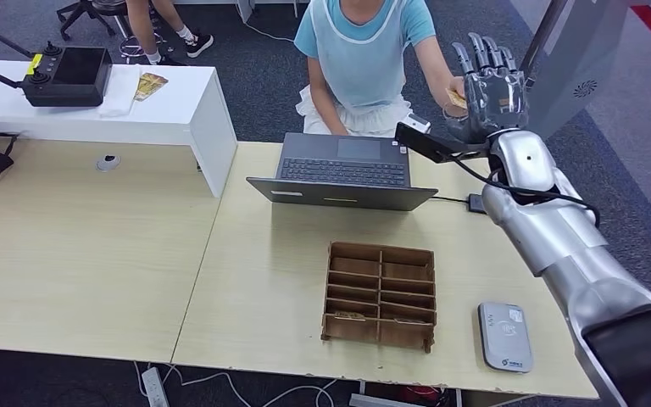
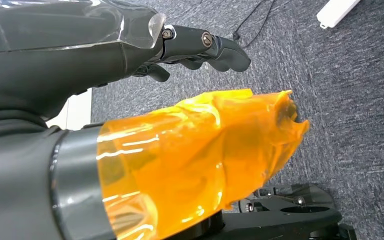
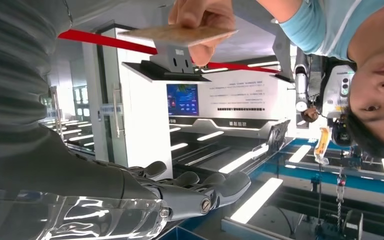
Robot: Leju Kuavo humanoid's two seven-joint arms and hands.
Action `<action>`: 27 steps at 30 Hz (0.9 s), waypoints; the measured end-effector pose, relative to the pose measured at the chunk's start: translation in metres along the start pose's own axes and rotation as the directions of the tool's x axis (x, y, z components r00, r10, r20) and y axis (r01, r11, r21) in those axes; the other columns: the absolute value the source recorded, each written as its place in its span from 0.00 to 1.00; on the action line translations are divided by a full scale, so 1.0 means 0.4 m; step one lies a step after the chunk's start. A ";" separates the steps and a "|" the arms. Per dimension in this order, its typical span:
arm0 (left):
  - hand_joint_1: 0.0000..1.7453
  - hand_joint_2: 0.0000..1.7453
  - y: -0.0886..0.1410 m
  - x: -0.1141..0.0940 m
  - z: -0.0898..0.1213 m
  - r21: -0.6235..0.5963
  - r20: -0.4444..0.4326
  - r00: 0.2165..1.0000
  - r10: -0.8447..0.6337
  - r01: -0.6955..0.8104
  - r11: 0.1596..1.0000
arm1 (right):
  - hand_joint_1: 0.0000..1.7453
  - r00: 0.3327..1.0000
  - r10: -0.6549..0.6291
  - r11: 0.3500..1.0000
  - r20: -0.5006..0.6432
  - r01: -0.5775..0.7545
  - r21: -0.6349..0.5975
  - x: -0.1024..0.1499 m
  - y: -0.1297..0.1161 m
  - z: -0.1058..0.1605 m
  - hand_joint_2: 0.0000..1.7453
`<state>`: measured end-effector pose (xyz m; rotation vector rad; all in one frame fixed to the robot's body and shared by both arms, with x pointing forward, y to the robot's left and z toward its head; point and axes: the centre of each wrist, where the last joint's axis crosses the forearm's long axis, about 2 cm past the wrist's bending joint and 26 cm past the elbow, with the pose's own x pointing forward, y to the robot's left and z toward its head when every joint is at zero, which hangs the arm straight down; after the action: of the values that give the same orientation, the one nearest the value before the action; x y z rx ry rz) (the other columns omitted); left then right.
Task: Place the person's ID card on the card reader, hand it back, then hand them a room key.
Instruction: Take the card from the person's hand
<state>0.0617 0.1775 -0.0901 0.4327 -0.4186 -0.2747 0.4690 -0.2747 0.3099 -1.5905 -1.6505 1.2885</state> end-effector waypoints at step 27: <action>0.00 0.00 0.003 0.003 -0.003 0.001 0.010 1.000 -0.010 0.010 1.000 | 1.00 0.983 0.010 0.968 -0.186 0.037 0.249 -0.077 0.125 0.029 1.00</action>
<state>0.0634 0.1785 -0.0901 0.4350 -0.4264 -0.2862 0.4884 -0.3138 0.2690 -1.4924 -1.3250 1.2459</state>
